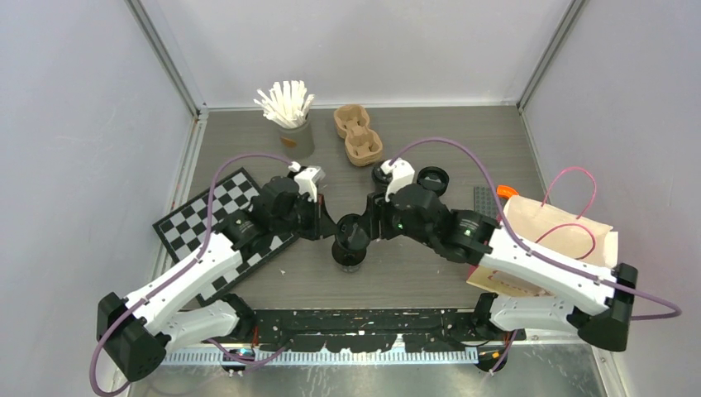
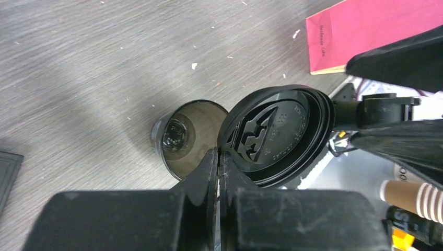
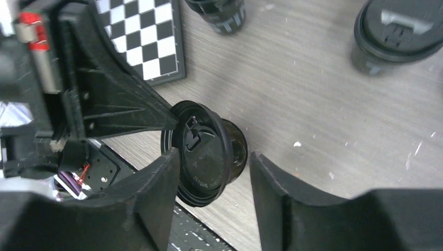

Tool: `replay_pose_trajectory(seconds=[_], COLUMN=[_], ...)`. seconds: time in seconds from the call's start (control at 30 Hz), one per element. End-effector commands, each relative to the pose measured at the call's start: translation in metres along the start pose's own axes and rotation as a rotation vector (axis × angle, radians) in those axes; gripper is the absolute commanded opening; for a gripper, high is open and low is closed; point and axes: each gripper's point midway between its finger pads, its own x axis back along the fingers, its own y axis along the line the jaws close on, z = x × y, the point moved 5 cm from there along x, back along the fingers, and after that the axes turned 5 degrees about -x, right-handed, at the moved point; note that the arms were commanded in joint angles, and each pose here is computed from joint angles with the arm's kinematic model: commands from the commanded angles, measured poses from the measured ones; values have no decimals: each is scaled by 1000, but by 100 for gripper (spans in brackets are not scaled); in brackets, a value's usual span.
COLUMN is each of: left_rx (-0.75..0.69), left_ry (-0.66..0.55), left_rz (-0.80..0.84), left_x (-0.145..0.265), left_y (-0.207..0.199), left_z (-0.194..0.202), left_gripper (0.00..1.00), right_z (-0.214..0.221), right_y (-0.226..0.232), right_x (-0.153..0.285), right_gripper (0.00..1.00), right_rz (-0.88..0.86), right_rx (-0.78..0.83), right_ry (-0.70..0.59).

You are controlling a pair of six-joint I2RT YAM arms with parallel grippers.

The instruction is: Pack the takeout coffee

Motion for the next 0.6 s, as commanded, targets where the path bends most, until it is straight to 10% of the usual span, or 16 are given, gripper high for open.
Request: replay_pose_trajectory(seconds=[0.0,0.17,0.57], left_rx=[43,260,389], left_ry=[-79,-175,-155], left_rz=[150,400,789], left_x=[15,44,91], left_y=[-15,-15,-47], left_z=[-23,-54,-67], left_gripper=[0,0,0], right_z=[-43,-52,-45], right_y=[19,21,36], right_x=[40,78,103], right_gripper=[64,82,88], right_rz=[-197,-387,-659], right_rx=[51,247,794], right_ry=[-233,-428,-834])
